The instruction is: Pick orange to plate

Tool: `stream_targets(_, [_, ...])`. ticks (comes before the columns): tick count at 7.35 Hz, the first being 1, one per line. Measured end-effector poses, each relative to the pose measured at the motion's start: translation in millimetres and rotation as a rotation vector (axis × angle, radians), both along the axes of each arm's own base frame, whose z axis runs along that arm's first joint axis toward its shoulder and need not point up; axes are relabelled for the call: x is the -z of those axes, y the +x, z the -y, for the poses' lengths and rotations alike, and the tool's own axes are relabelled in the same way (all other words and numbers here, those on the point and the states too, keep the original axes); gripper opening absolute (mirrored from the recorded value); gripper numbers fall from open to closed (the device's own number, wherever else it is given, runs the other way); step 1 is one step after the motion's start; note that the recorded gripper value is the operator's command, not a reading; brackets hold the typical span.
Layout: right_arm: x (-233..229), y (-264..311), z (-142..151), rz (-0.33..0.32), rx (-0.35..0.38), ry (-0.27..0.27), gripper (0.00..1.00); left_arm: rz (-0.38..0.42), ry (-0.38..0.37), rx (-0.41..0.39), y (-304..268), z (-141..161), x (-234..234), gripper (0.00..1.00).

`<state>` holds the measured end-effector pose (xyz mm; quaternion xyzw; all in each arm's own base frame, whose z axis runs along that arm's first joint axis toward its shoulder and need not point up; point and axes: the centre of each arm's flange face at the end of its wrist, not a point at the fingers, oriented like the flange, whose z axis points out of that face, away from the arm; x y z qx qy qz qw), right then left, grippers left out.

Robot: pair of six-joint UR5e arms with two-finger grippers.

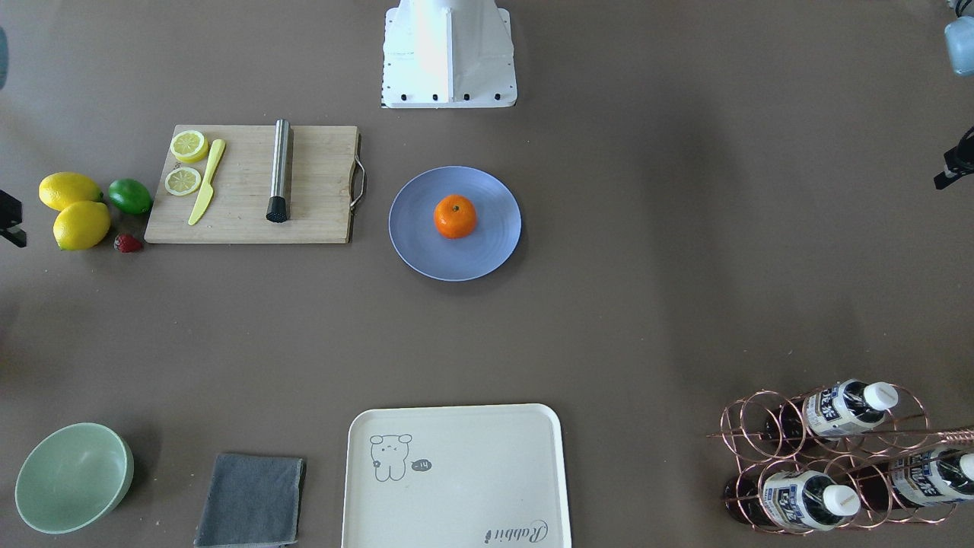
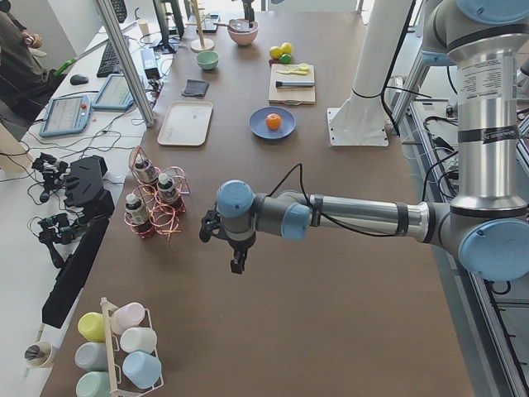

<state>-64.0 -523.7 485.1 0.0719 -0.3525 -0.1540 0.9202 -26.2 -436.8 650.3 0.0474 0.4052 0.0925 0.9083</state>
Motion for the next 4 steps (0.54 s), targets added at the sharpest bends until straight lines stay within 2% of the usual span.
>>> stream_targets(2, [-70.6,94.2,-22.2,-0.031,0.029,-0.016,1.0,0.01,-0.002,0.018,-41.7,-26.9,-42.2,0.97])
stream_targets(4, [-130.5,150.0,-50.2,-0.028,0.015,-0.068,1.0,0.019,-0.041,0.072,-47.6,-21.8,-39.1,0.97])
